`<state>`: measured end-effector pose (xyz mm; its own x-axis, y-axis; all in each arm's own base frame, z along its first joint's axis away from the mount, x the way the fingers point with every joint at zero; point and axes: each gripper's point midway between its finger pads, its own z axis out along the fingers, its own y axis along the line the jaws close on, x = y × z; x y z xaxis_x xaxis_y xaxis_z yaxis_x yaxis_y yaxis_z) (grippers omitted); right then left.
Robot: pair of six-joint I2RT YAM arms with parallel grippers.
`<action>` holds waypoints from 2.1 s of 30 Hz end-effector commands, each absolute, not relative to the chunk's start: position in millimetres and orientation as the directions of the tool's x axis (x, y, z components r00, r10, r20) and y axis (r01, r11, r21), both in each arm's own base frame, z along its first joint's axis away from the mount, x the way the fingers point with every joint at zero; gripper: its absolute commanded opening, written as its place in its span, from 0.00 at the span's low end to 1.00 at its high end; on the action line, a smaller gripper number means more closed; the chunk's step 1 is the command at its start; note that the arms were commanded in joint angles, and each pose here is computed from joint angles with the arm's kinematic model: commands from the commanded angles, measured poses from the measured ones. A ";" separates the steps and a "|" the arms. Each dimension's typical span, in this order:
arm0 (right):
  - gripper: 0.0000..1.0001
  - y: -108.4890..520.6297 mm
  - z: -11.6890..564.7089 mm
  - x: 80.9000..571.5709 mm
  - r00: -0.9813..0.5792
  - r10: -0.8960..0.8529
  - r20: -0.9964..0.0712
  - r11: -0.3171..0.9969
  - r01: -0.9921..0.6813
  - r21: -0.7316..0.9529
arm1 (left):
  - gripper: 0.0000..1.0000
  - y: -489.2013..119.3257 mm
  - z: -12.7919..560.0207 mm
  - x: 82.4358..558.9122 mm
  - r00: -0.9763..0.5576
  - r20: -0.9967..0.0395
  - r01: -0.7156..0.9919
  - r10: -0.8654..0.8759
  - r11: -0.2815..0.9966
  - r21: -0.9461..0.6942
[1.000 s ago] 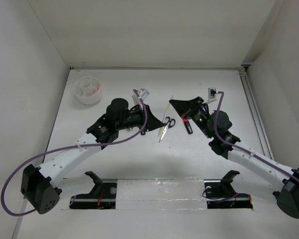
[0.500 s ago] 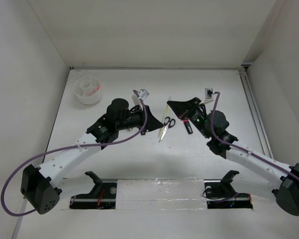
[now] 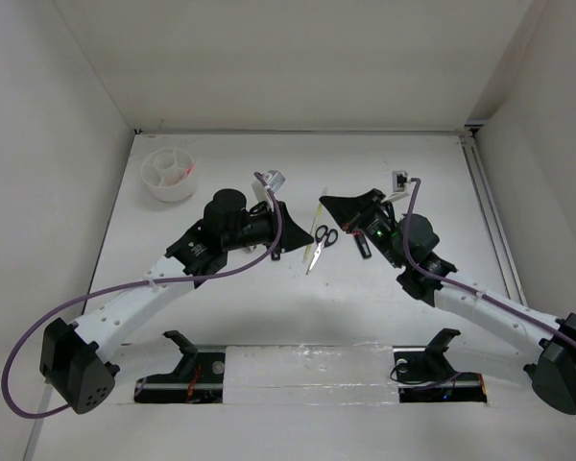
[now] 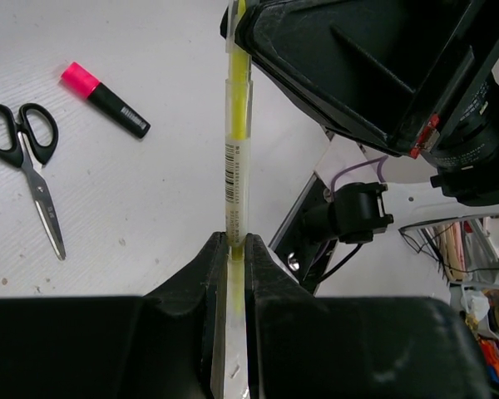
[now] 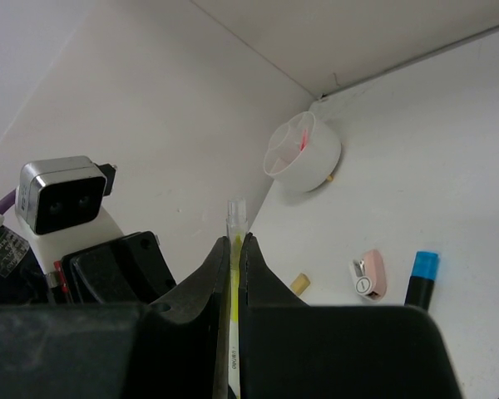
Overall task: Sort the stationery into containers
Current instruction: Close the pen cap on the pen.
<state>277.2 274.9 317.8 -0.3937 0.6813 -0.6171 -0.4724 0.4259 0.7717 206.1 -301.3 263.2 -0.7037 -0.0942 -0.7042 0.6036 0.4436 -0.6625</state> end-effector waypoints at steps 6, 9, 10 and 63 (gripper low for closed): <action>0.00 292.7 309.9 263.1 -0.480 0.605 -0.636 0.420 -0.486 0.766 | 0.00 -289.3 314.0 234.8 -0.521 -0.813 0.661 -0.260 0.480 -0.577; 0.00 297.2 310.6 261.5 -0.505 0.589 -0.630 0.413 -0.482 0.773 | 0.00 -288.3 307.4 239.9 -0.520 -0.815 0.647 -0.254 0.507 -0.570; 0.00 298.1 308.0 260.1 -0.515 0.580 -0.631 0.415 -0.480 0.773 | 0.00 -288.6 309.9 240.4 -0.514 -0.818 0.651 -0.259 0.503 -0.568; 0.51 309.4 351.0 242.7 -0.543 0.433 -0.720 0.356 -0.631 0.690 | 0.00 -275.1 283.8 254.3 -0.439 -0.855 0.607 -0.275 0.611 -0.508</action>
